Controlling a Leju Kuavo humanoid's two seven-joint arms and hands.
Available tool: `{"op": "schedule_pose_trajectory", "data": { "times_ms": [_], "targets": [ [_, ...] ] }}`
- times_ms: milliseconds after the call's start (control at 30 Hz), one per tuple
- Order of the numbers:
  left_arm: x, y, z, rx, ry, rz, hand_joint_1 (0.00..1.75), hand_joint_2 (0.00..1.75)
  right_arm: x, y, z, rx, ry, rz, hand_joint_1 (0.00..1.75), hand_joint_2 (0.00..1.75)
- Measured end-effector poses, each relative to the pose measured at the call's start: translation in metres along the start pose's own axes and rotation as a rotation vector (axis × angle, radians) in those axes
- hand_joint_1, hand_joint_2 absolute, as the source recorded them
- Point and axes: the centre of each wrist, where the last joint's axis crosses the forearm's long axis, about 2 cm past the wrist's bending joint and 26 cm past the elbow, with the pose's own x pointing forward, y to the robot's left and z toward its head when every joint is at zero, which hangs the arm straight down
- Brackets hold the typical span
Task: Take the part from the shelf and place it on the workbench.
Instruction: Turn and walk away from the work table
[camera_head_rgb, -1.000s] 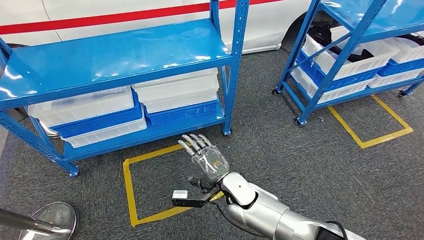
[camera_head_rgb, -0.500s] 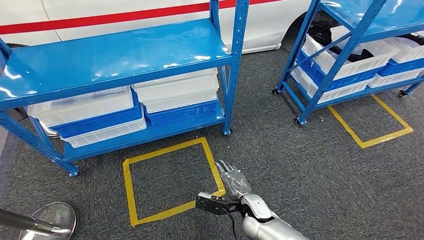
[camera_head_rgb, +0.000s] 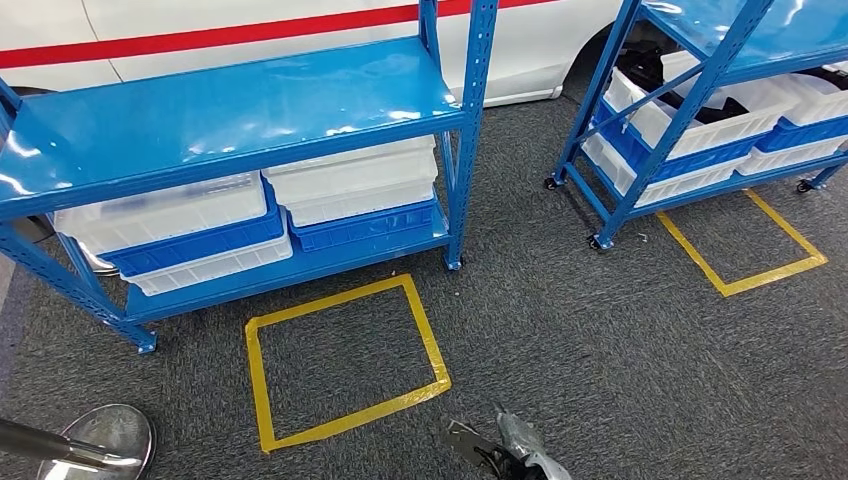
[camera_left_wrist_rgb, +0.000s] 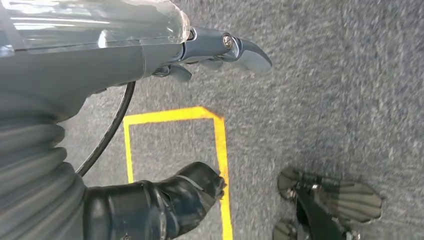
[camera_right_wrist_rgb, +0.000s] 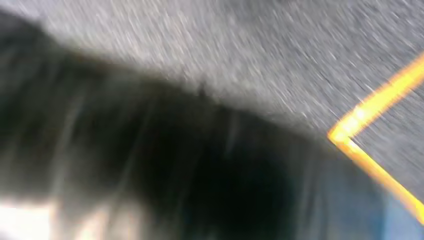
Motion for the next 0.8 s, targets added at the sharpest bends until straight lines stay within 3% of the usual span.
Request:
{"op": "schedule_pose_trajectory", "data": {
  "times_ms": [267, 400, 633, 800],
  "targets": [
    [-0.010, 0.008, 0.002, -0.060, 0.054, 0.042, 0.00, 0.00, -0.059, 0.031, 0.025, 0.070, 0.204, -0.260, 0.00, 1.75],
    [-0.014, 0.011, 0.003, -0.091, 0.080, 0.061, 0.00, 0.00, -0.084, 0.047, 0.040, 0.093, 0.298, -0.384, 0.00, 0.00],
    [-0.020, 0.014, 0.004, -0.139, 0.120, 0.104, 0.00, 0.00, -0.111, 0.066, 0.061, 0.112, 0.408, -0.557, 0.00, 0.00],
    [-0.021, 0.015, 0.004, -0.146, 0.123, 0.095, 0.00, 0.00, -0.118, 0.071, 0.067, 0.110, 0.440, -0.592, 0.00, 0.00]
  ]
}}
